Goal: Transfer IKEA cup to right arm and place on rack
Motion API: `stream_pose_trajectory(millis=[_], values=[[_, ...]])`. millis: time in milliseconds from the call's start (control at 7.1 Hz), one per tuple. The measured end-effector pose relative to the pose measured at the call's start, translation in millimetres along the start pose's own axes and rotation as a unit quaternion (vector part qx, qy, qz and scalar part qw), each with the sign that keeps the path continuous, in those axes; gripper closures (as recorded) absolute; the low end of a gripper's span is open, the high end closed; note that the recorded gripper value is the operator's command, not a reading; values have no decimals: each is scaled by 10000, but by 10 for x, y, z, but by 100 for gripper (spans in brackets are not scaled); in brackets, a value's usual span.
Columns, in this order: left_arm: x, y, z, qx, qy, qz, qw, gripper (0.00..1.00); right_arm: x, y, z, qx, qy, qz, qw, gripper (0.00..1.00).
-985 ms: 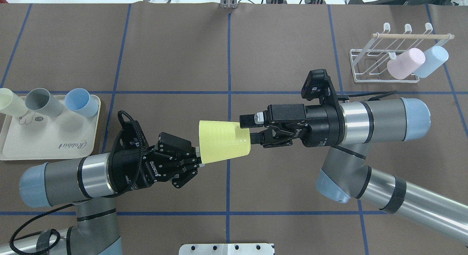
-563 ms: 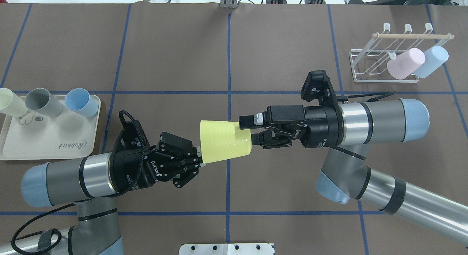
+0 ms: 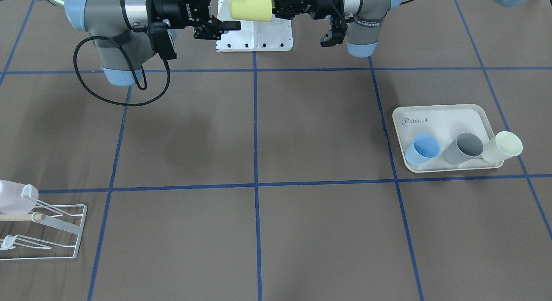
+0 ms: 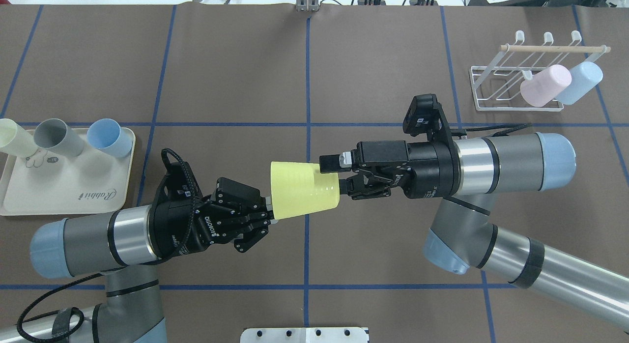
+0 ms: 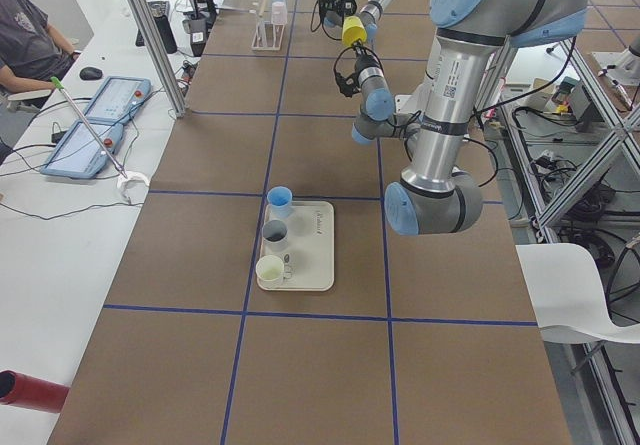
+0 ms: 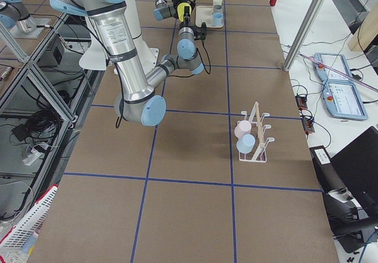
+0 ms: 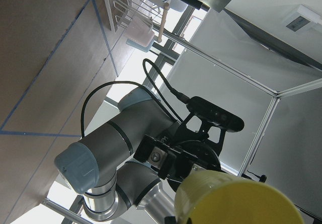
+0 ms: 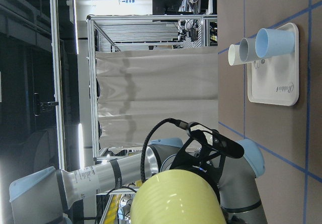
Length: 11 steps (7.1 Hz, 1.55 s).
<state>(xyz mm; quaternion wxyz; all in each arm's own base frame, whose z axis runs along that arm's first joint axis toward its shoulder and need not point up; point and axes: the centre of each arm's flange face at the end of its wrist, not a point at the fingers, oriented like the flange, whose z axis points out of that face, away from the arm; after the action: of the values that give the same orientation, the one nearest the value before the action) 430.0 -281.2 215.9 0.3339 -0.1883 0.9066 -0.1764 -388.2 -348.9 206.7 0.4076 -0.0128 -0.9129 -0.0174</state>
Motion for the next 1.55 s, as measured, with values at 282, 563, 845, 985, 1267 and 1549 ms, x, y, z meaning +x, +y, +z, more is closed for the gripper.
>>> stream_pose_trajectory(millis=[282,563,845,985,1267,1549], values=[[-26,-24,24,18,-20,-5,10000,100,2,-1,-1,4,3,-3,10000,18],[-29,-28,38,16,-17,-6,10000,100,16,-8,-3,25,19,-23,10000,19],[-28,-27,40,11,-12,-5,10000,100,19,-12,-6,36,25,-67,10000,63],[-23,-26,40,11,-8,-2,10000,71,23,-17,-14,48,31,-75,10000,83],[-21,-38,31,20,-8,14,10000,0,29,-31,-29,105,31,-79,9999,83],[-6,-48,21,27,3,38,10000,0,39,-40,-37,131,43,-73,9999,82]])
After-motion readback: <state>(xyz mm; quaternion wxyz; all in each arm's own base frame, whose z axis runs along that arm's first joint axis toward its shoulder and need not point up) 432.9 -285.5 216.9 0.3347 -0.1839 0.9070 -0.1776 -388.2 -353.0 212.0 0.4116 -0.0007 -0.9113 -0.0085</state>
